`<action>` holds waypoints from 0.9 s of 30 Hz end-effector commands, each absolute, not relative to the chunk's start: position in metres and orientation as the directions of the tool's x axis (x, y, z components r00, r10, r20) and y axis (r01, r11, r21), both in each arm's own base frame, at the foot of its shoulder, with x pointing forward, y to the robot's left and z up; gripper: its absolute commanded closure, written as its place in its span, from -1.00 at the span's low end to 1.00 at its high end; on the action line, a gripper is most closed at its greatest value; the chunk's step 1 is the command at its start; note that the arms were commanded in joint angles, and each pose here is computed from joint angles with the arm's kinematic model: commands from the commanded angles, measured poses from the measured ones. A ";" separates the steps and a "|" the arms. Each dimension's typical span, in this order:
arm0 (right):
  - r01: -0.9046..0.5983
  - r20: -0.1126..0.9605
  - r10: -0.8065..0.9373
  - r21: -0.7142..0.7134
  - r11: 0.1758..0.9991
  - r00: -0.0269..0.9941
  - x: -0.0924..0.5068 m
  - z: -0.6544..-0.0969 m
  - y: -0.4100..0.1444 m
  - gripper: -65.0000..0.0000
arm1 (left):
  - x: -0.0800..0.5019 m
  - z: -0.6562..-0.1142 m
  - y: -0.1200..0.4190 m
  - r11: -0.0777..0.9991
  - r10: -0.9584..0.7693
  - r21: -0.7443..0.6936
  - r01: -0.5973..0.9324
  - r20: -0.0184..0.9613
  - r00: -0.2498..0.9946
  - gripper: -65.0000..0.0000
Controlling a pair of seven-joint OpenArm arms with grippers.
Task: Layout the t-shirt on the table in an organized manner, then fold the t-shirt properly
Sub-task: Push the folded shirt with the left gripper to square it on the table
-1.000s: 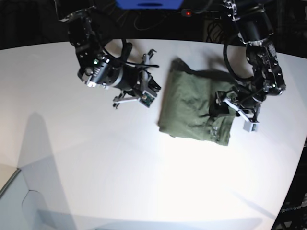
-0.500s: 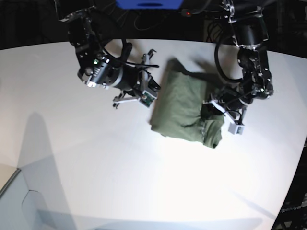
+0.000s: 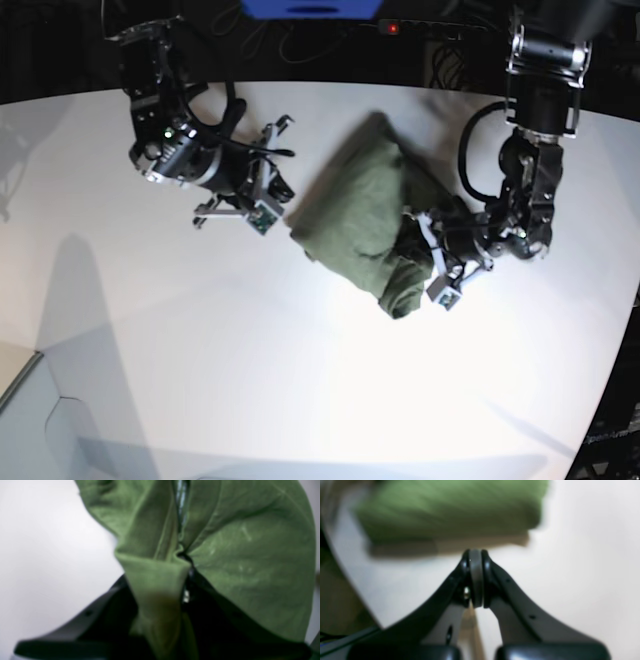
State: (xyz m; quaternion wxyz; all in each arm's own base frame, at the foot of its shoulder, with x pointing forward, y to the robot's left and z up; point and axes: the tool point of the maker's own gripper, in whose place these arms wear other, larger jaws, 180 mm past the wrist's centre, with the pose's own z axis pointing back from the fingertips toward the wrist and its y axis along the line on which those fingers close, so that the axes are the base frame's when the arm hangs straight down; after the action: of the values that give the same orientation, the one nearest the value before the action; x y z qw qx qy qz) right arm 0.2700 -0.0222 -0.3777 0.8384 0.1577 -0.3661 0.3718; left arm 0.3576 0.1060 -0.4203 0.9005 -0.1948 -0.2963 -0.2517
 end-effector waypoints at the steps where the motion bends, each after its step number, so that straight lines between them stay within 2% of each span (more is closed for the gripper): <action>1: -0.722 0.767 0.477 -0.025 0.692 0.430 0.282 -0.363 -0.028 1.00 | 0.372 -0.408 0.109 0.790 -0.385 -0.146 0.596 0.639 0.666 0.99; 7: -0.570 0.767 0.397 -0.050 0.820 0.503 0.301 -0.359 -0.093 1.00 | 0.398 -0.385 0.068 0.660 -0.579 0.017 0.751 0.649 0.494 0.99; 10: -0.493 0.758 0.357 -0.055 0.869 0.546 0.298 -0.362 -0.124 1.00 | 0.400 -0.380 0.030 0.546 -0.683 0.101 0.831 0.628 0.373 0.99; 17: -0.372 0.736 0.294 -0.062 0.926 0.610 0.285 -0.370 -0.173 1.00 | 0.376 -0.383 -0.049 0.273 -0.795 0.207 0.940 0.598 0.099 0.99; 23: -0.315 0.722 0.263 -0.065 0.947 0.640 0.273 -0.374 -0.194 1.00 | 0.382 -0.383 -0.066 0.172 -0.871 0.360 0.917 0.491 -0.029 0.98; 27: -0.306 0.720 0.257 -0.065 0.950 0.645 0.271 -0.375 -0.197 1.00 | 0.388 -0.382 -0.062 0.154 -0.893 0.401 0.903 0.447 -0.046 0.97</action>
State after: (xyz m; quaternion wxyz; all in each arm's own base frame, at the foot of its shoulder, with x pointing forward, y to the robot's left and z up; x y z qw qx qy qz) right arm 0.2633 -0.1973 -0.3872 0.9166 0.0316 -0.3687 0.1513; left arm 0.3724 -0.0570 -0.4017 0.6980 -0.0159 -0.2916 -0.6539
